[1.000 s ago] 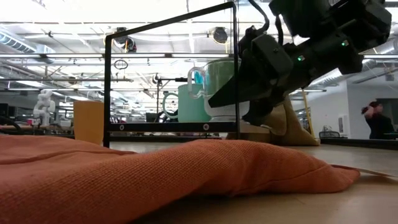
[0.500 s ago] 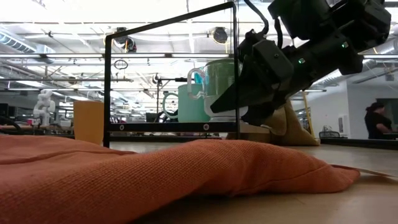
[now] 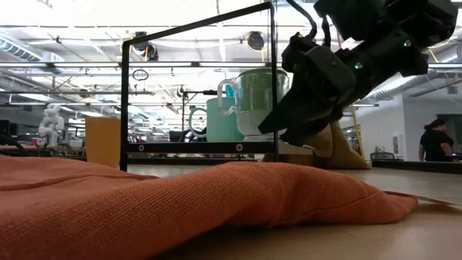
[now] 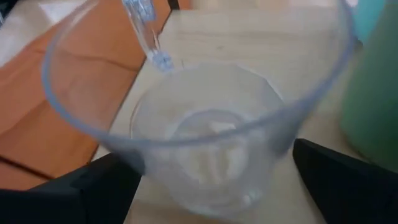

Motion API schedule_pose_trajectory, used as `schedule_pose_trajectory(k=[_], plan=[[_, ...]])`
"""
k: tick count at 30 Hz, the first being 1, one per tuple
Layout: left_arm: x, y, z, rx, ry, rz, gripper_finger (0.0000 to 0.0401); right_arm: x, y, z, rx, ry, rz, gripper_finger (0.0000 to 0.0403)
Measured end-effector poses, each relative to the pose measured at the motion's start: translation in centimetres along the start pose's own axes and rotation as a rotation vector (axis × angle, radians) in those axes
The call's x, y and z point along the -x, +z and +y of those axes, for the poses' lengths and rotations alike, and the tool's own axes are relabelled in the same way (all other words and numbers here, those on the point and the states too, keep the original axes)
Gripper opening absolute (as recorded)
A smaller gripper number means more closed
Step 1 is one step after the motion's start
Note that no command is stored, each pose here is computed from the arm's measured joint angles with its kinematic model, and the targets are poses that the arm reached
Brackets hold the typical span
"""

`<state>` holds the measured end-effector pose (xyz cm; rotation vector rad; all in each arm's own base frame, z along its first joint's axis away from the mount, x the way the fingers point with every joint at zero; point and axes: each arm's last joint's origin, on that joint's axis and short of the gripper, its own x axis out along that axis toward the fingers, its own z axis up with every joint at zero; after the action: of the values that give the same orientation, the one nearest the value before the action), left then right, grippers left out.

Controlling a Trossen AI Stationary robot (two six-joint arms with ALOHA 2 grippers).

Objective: Stack small to large cups/mugs on shelf
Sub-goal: Put the transparent mug on the shelf, then put the orange cup on the shelf

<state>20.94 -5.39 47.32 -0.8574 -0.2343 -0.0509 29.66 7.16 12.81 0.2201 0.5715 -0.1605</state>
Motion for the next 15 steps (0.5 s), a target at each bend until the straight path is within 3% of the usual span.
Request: schedule_pose_trajectory(k=[10,15], plan=[[0.6,-0.6,0.9,-0.013,0.099,0.096,0.0243,2.9,0.0,-0.1,0.013,-0.041,0.141,0.0400],[1.7,-1.1,2.2,-0.020,0.251,0.182,0.0243,5.0,-0.1,0.9,-0.004,-0.010,0.195,0.0400]])
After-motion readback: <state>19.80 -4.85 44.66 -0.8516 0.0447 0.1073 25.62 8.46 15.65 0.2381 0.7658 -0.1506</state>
